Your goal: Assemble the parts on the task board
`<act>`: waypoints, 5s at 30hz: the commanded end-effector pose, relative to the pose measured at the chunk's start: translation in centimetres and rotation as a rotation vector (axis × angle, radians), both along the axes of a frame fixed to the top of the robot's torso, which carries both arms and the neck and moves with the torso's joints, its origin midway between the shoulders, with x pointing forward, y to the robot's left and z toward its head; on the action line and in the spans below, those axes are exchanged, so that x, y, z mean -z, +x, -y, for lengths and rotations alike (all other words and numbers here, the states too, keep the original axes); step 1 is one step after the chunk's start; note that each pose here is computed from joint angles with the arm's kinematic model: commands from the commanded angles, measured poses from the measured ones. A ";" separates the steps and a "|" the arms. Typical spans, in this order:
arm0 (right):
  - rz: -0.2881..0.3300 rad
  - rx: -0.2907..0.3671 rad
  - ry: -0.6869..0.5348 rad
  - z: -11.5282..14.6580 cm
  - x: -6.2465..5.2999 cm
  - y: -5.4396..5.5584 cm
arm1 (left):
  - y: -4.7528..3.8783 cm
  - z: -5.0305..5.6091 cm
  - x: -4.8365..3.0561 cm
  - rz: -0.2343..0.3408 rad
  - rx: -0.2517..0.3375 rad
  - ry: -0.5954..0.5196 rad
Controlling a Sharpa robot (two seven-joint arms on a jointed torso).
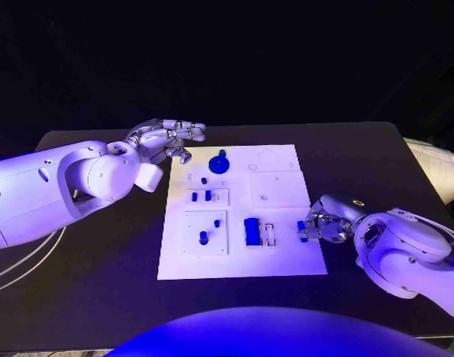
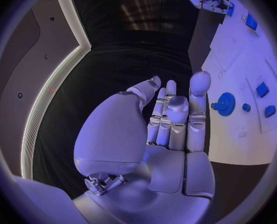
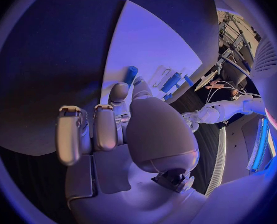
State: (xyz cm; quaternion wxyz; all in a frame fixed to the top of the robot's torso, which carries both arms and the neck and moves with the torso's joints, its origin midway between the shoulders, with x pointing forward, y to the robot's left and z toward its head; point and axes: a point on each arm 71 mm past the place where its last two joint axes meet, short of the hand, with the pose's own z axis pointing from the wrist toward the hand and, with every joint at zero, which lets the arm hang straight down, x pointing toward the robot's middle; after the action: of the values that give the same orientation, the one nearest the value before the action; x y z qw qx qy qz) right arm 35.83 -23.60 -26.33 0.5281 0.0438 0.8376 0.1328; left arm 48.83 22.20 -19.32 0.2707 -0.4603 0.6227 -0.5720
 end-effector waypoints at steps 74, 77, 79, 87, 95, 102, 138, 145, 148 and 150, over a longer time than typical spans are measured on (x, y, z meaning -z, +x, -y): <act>-0.101 0.000 0.198 -5.1 0.5 -1.3 | -0.16 0.4 -0.11 0.006 0.028 -0.004; -0.106 -0.003 0.189 -5.0 0.6 -1.2 | -0.16 0.4 -0.11 0.006 0.029 -0.004; -0.108 -0.005 0.185 -5.0 0.7 -1.2 | -0.17 0.4 -0.11 0.006 0.029 -0.004; -0.109 -0.012 0.178 -5.2 0.8 -1.2 | -0.16 0.5 -0.11 0.006 0.029 -0.004; -0.102 -0.016 0.183 -5.3 0.7 -1.2 | -0.15 0.4 -0.08 0.004 0.029 -0.003; -0.096 -0.019 0.188 -5.5 0.6 -1.2 | -0.18 0.5 -0.09 0.007 0.033 0.000; -0.093 -0.039 0.159 -4.5 0.2 -1.8 | -0.13 0.4 -0.05 0.006 0.035 0.001; -0.116 -0.038 0.146 -4.4 0.6 -1.6 | -0.10 0.5 -0.04 0.007 0.037 0.003; -0.127 -0.043 0.140 -4.4 0.8 -1.5 | -0.10 0.5 -0.04 0.007 0.038 0.003; -0.131 -0.046 0.138 -4.5 0.9 -1.5 | -0.11 0.5 -0.04 0.007 0.038 0.004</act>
State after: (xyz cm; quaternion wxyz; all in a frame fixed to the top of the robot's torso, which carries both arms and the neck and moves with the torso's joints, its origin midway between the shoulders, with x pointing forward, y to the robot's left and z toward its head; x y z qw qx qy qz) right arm 34.47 -19.25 -27.00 0.4754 0.0837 0.8526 0.2000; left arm 48.78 21.95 -19.37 0.2682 -0.4527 0.6298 -0.5714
